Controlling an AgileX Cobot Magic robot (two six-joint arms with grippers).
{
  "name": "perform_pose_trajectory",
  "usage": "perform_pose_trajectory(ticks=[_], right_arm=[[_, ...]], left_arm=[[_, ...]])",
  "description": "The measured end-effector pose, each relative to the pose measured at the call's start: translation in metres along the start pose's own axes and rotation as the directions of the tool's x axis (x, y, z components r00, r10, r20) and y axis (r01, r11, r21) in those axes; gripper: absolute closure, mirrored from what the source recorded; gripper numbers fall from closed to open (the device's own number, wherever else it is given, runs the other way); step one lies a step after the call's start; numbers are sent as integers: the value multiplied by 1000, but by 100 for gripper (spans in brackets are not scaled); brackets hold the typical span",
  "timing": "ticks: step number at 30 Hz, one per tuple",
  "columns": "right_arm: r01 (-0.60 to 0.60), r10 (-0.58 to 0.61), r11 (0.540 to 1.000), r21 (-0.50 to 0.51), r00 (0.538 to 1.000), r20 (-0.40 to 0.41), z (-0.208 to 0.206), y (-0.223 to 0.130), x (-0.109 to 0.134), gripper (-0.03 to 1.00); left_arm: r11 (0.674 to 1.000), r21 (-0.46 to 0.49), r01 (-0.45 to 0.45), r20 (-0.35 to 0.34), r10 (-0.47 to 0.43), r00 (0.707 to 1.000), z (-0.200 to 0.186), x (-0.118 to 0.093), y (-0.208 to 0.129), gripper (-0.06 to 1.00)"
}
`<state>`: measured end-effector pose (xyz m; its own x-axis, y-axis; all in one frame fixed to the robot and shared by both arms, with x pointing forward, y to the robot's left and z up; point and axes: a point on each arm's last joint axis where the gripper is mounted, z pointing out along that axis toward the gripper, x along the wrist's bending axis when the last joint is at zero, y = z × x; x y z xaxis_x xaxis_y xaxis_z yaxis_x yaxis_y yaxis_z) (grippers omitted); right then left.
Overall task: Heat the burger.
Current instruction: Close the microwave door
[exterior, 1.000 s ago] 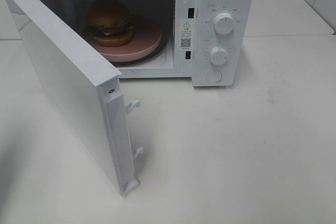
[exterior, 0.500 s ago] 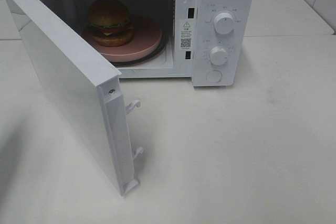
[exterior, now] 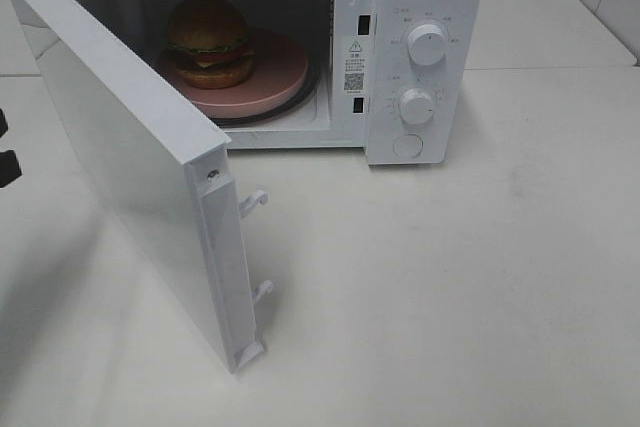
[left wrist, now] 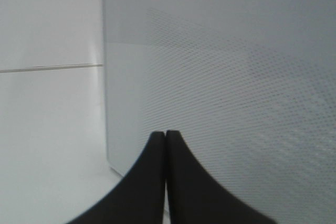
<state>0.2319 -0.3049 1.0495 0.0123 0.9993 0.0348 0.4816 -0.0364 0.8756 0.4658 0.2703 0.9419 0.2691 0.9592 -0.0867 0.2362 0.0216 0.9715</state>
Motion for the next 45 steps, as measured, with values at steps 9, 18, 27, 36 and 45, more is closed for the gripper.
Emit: perform_pose_trajectory(ticks=[9, 18, 27, 36, 45], right_arm=[[0, 0, 1000, 0, 1000, 0, 0, 0, 0, 22], [0, 0, 1000, 0, 1000, 0, 0, 0, 0, 22], [0, 0, 1000, 0, 1000, 0, 0, 0, 0, 22], [0, 0, 1000, 0, 1000, 0, 0, 0, 0, 22], [0, 0, 1000, 0, 1000, 0, 0, 0, 0, 22]], left_arm=[[1000, 24, 14, 87, -16, 996, 27, -32, -7, 94], [1000, -1, 22, 124, -22, 992, 45, -47, 0, 94], [1000, -20, 3, 142, 0, 990, 64, -54, 20, 94], [1000, -24, -9, 193, 14, 981, 86, -78, 31, 94], [999, -24, -39, 213, 43, 976, 112, -117, 32, 94]])
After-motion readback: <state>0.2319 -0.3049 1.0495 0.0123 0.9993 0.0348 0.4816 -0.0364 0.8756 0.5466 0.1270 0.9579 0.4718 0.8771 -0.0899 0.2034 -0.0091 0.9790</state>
